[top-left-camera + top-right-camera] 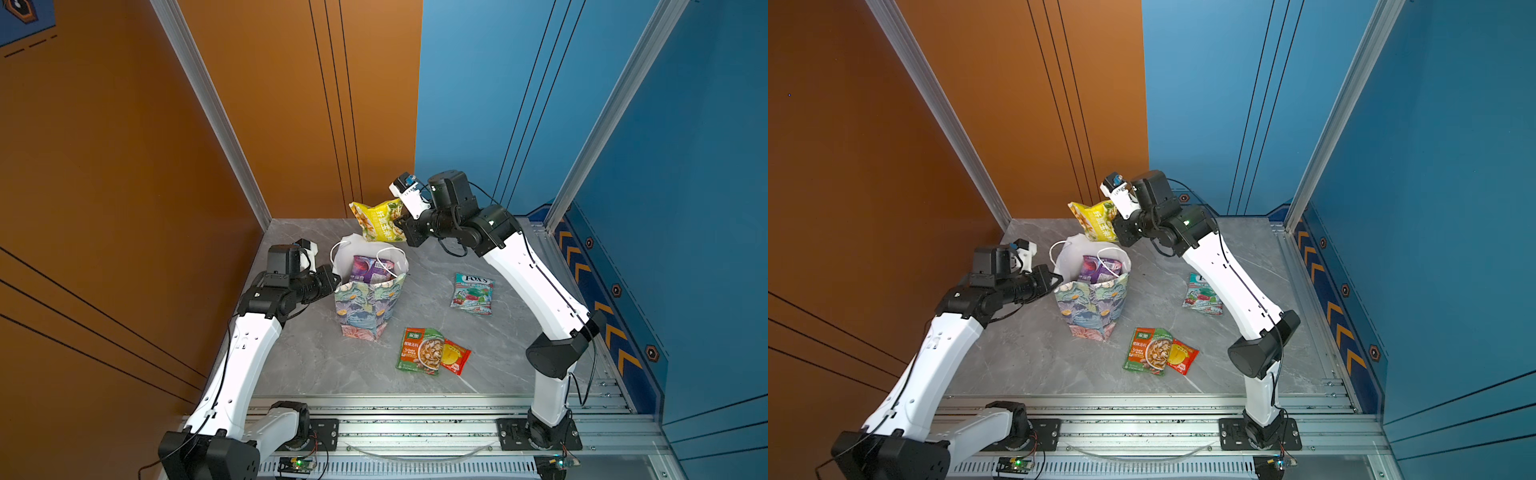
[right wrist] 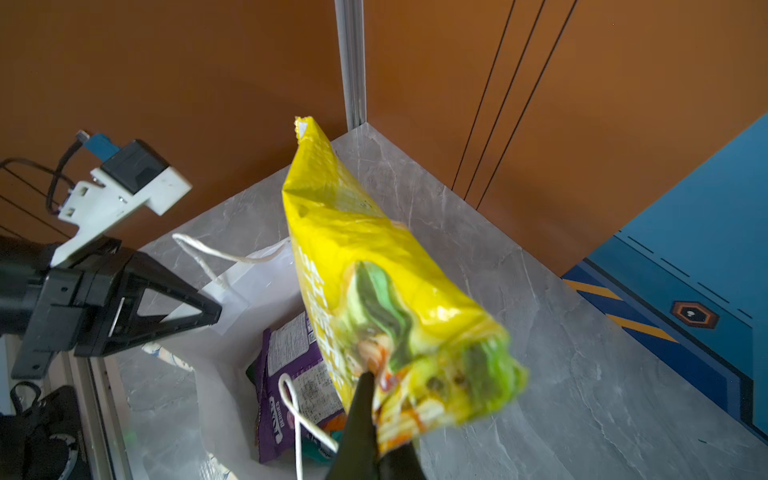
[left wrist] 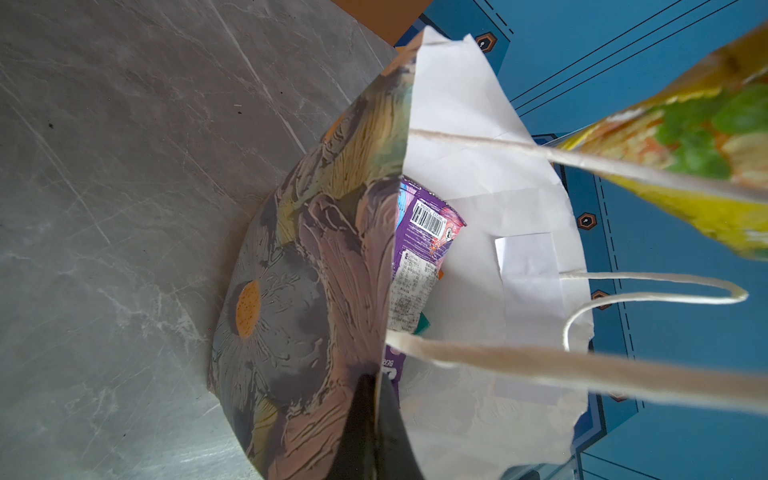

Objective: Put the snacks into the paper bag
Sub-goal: 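Lift the yellow-green packet with the right gripper and carry it over the bag, then lower the yellow-green packet into the bag held open by the left gripper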

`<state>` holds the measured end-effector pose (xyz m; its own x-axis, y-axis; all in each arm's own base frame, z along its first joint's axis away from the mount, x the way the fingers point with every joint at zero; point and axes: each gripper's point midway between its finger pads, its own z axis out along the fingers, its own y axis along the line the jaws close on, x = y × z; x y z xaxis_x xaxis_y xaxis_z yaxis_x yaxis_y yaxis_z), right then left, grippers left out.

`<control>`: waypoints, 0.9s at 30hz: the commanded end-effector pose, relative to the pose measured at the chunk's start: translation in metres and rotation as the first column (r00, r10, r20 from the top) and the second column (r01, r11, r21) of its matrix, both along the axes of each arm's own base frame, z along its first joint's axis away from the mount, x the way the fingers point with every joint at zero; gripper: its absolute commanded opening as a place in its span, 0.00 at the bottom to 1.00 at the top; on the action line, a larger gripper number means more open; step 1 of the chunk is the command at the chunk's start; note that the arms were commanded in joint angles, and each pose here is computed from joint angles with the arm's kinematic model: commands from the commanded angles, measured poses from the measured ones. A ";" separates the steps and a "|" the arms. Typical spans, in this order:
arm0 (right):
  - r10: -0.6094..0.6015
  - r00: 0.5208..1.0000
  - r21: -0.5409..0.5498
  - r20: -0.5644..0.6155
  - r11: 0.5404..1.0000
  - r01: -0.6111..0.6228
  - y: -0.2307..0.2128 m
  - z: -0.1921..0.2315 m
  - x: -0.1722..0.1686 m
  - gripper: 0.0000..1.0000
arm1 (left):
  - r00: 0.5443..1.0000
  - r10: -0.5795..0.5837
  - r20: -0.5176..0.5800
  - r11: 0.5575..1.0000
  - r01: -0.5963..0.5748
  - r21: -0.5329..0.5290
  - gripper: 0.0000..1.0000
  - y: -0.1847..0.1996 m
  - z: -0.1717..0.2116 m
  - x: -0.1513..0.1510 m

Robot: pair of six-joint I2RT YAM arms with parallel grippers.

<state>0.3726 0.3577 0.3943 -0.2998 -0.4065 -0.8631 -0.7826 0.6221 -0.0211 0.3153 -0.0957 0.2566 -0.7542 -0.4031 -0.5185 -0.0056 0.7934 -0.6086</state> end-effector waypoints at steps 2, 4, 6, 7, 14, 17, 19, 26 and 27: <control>0.086 0.996 -0.071 -0.006 0.994 -0.087 0.009 -0.011 -0.018 0.00 | 0.999 -0.027 0.042 0.999 0.028 -0.027 0.00 -0.006 0.017 0.000; 0.099 0.995 -0.086 -0.013 0.991 -0.099 0.011 -0.016 -0.021 0.00 | 0.999 -0.028 0.043 0.999 0.029 -0.027 0.00 -0.006 0.018 0.000; 0.112 0.994 -0.108 -0.016 0.988 -0.113 0.012 -0.020 -0.025 0.00 | 0.999 -0.026 0.044 0.999 0.027 -0.026 0.00 -0.005 0.018 0.001; 0.115 0.993 -0.120 -0.018 0.986 -0.117 0.012 -0.023 -0.026 0.00 | 0.999 -0.025 0.041 0.999 0.026 -0.026 0.00 -0.005 0.017 0.001; 0.136 0.989 -0.183 -0.063 0.972 -0.145 0.014 -0.043 -0.034 0.00 | 0.999 -0.026 0.038 0.999 0.027 -0.026 0.00 -0.005 0.015 0.001; 0.154 0.985 -0.217 -0.080 0.962 -0.168 0.018 -0.055 -0.038 0.00 | 0.999 -0.027 0.038 0.999 0.028 -0.025 0.00 -0.005 0.015 0.001; 0.165 0.982 -0.238 -0.088 0.954 -0.182 0.021 -0.062 -0.040 0.00 | 0.999 -0.027 0.039 0.999 0.028 -0.024 0.00 -0.005 0.015 0.001; 0.179 0.977 -0.274 -0.119 0.939 -0.206 0.025 -0.079 -0.042 0.00 | 0.999 -0.027 0.041 0.999 0.028 -0.024 0.00 -0.004 0.016 0.001; 0.171 0.978 -0.282 -0.119 0.939 -0.198 0.024 -0.081 -0.040 0.00 | 0.999 -0.025 0.039 0.999 0.026 -0.025 0.00 -0.004 0.016 0.001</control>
